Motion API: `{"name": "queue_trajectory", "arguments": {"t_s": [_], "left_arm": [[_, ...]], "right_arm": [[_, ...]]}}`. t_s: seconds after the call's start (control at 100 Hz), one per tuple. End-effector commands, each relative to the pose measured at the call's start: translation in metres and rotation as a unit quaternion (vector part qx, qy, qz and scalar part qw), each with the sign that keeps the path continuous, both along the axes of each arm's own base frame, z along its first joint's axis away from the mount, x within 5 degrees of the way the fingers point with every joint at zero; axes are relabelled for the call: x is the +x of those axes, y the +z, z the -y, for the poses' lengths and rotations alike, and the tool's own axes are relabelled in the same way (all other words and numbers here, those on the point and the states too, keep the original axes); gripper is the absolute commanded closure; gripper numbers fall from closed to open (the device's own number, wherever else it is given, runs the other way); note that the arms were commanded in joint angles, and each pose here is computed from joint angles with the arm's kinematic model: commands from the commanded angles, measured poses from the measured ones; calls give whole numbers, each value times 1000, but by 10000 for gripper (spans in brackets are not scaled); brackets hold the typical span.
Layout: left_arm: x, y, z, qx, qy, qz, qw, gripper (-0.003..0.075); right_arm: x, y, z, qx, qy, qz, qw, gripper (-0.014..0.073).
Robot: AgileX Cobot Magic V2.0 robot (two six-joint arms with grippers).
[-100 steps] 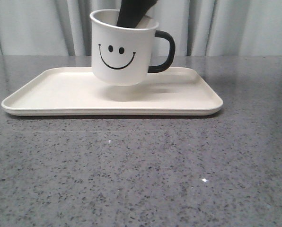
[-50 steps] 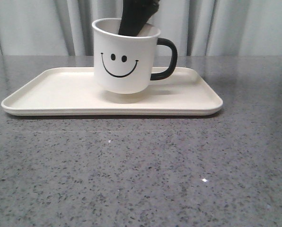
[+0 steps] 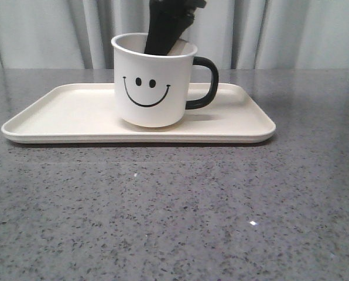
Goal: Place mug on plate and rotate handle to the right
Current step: 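Lower the turned mug back onto the tray with the right gripper, then open the right gripper and lift it out of the mug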
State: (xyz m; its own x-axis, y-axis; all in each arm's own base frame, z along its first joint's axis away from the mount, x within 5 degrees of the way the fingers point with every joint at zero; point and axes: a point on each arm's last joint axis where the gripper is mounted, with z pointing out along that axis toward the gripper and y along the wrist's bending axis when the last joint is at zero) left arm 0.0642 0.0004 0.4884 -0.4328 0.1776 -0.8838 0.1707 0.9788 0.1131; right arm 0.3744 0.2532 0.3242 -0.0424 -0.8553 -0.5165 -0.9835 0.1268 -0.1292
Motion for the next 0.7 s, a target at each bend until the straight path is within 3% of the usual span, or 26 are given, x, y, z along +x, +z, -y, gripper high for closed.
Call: {"name": "queue_trajectory", "arguments": {"t_s": [0.0,0.69], "left_arm": [[0,7,0,-8,-1,24,1000,740],[0,7,0,-11,-4,23,1000,740]], "right_arm": [[-20,31,7,9,25,-1,1000,708],[-15,22,5,0,29,-6,1000,708]]}}
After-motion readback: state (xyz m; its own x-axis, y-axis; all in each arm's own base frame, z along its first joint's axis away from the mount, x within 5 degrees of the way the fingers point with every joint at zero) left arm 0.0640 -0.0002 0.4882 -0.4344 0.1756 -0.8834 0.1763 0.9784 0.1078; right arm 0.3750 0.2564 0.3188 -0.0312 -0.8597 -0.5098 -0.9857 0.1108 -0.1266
